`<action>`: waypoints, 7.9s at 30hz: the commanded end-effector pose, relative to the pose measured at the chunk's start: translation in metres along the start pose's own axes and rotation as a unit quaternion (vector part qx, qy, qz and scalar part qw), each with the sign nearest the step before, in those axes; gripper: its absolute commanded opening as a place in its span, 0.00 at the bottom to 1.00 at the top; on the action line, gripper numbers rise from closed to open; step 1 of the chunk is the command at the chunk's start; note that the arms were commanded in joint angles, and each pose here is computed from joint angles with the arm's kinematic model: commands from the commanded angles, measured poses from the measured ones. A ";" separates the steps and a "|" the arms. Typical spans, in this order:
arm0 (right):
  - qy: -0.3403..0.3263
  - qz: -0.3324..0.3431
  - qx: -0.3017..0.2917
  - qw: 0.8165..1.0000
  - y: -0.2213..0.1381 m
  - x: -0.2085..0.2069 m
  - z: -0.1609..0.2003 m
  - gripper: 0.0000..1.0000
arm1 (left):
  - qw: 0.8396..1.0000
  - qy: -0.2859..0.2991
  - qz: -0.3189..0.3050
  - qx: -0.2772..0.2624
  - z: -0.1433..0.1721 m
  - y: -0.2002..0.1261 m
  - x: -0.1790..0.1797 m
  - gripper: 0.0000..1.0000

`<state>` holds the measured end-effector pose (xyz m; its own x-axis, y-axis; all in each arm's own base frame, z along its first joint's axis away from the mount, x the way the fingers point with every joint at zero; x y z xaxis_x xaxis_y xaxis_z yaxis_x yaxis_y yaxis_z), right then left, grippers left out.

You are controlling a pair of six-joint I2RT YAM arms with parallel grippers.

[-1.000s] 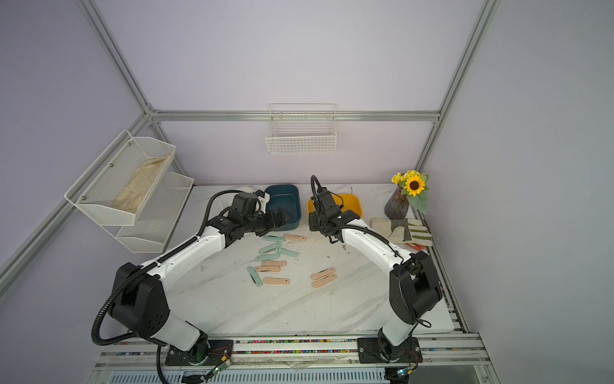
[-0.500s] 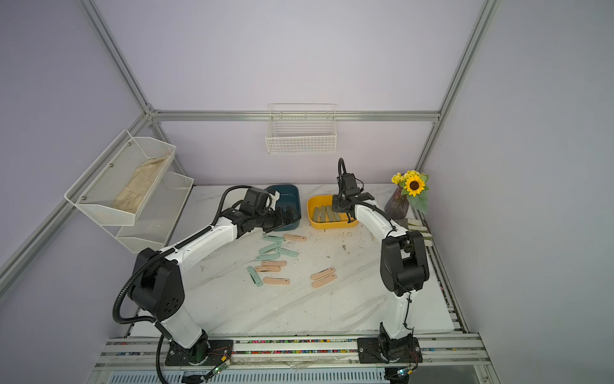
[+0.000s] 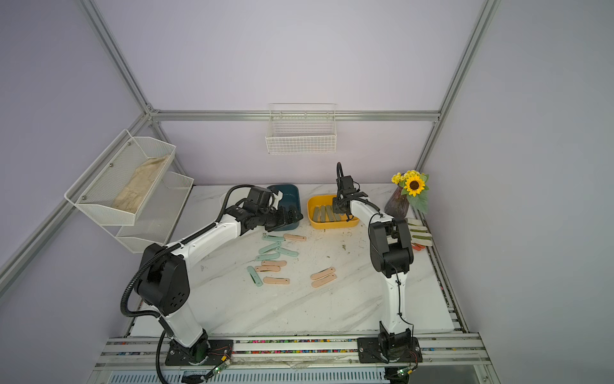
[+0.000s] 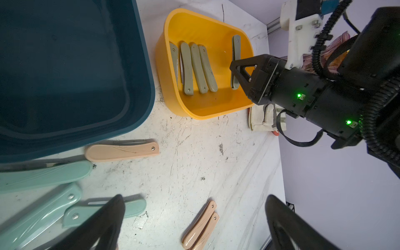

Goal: Place the fruit knives into the storage box by color
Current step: Place the fruit knife in the storage box, then move the storage box to the center of the board, then adjust the storage box at the center of the board.

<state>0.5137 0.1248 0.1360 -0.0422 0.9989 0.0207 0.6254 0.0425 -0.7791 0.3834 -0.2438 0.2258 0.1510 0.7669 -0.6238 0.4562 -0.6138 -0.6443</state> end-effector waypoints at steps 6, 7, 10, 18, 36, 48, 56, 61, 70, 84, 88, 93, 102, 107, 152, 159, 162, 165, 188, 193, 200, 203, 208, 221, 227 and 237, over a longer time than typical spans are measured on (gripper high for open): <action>-0.023 -0.002 -0.015 1.000 0.020 0.004 -0.008 0.16 | 0.999 0.021 0.040 -0.023 -0.020 -0.010 -0.028 1.00; -0.025 -0.002 -0.015 1.000 0.022 0.004 -0.009 0.16 | 0.999 0.020 0.040 -0.022 -0.020 -0.010 -0.027 1.00; -0.028 0.003 -0.012 1.000 0.029 0.004 -0.008 0.16 | 0.999 0.019 0.042 -0.020 -0.020 -0.009 -0.027 1.00; -0.035 0.012 -0.004 0.999 0.044 0.004 -0.004 0.17 | 0.999 0.016 0.042 -0.019 -0.019 -0.008 -0.026 1.00; -0.019 0.011 -0.040 0.999 0.009 0.003 -0.033 0.41 | 0.999 0.009 0.041 -0.019 -0.015 -0.012 -0.026 1.00; 0.014 -0.056 -0.078 0.995 -0.065 0.012 -0.055 0.55 | 0.999 0.015 0.032 -0.036 -0.012 -0.030 -0.026 1.00; -0.013 -0.083 -0.070 0.994 -0.089 0.064 -0.026 0.62 | 0.999 0.019 0.013 -0.045 -0.009 -0.040 -0.020 1.00; -0.067 -0.050 -0.056 0.995 -0.086 0.111 0.007 0.68 | 0.998 0.011 0.001 -0.054 -0.010 -0.047 -0.010 1.00; -0.104 -0.019 -0.040 0.994 -0.064 0.148 0.029 0.73 | 0.998 0.004 -0.009 -0.065 -0.008 -0.061 0.000 1.00; -0.105 0.028 -0.025 0.994 -0.022 0.149 0.036 0.72 | 0.997 0.002 -0.011 -0.070 -0.005 -0.067 0.004 1.00; -0.094 0.042 -0.025 0.994 -0.014 0.136 0.031 0.70 | 0.998 0.002 -0.010 -0.070 -0.005 -0.068 0.004 1.00; -0.076 0.055 -0.019 0.995 -0.009 0.111 0.024 0.67 | 0.998 0.003 -0.012 -0.069 -0.004 -0.068 0.006 1.00; -0.050 0.073 -0.017 0.996 0.002 0.064 0.010 0.63 | 0.998 0.000 -0.012 -0.065 -0.003 -0.066 0.007 1.00; -0.036 0.077 -0.020 0.996 0.007 0.043 0.003 0.62 | 0.998 -0.003 -0.012 -0.063 -0.002 -0.065 0.008 1.00; 0.041 -0.078 -0.044 0.995 -0.137 0.031 0.047 0.66 | 0.997 0.049 0.017 0.056 -0.035 0.108 -0.028 1.00; 0.038 -0.077 -0.042 0.995 -0.143 0.029 0.049 0.66 | 0.996 0.045 0.051 0.055 -0.040 0.133 -0.051 1.00; 0.038 -0.078 -0.041 0.995 -0.146 0.029 0.050 0.66 | 0.995 0.046 0.078 0.047 -0.046 0.141 -0.064 1.00; 0.037 -0.079 -0.038 0.995 -0.148 0.029 0.051 0.66 | 0.993 0.049 0.106 0.031 -0.056 0.141 -0.077 1.00; -0.119 -0.084 -0.029 0.989 -0.118 0.194 0.075 0.70 | 0.997 0.031 0.013 -0.073 -0.100 -0.019 0.003 1.00; -0.158 -0.064 -0.028 0.985 -0.099 0.222 0.084 0.74 | 0.996 0.009 -0.004 -0.092 -0.101 -0.049 0.023 1.00; -0.177 -0.026 -0.031 0.983 -0.072 0.229 0.087 0.74 | 0.995 -0.007 -0.019 -0.097 -0.095 -0.066 0.040 1.00; -0.190 -0.007 -0.031 0.981 -0.063 0.228 0.089 0.74 | 0.995 -0.009 -0.021 -0.095 -0.093 -0.069 0.042 1.00; -0.206 0.020 -0.027 0.978 -0.056 0.219 0.096 0.74 | 0.995 -0.009 -0.021 -0.092 -0.091 -0.070 0.044 1.00; -0.161 0.052 -0.027 0.985 -0.056 0.154 0.074 0.73 | 0.997 -0.020 -0.006 -0.068 -0.086 -0.057 0.045 1.00; -0.137 0.037 -0.030 0.989 -0.064 0.132 0.064 0.74 | 0.999 -0.009 0.002 -0.053 -0.084 -0.041 0.036 1.00; -0.104 -0.061 -0.061 0.991 -0.113 0.144 0.041 0.78 | 0.999 0.023 0.021 -0.021 -0.090 0.005 0.017 1.00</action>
<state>0.4109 0.2592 0.1733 -0.2582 0.9608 -0.1014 0.6739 0.1039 -0.7315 0.4526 -0.2022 0.2065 0.0816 0.7859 -0.6129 0.4332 -0.5818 -0.6884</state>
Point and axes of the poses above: each gripper's point midway between its finger pads, its own y axis out along the fingers, its own x axis along the line the jaws close on, z = x × y, the point moved 6 cm from there along -y, back along the fingers, and after that the axes turned 1 degree about y, right-handed, at the moved point
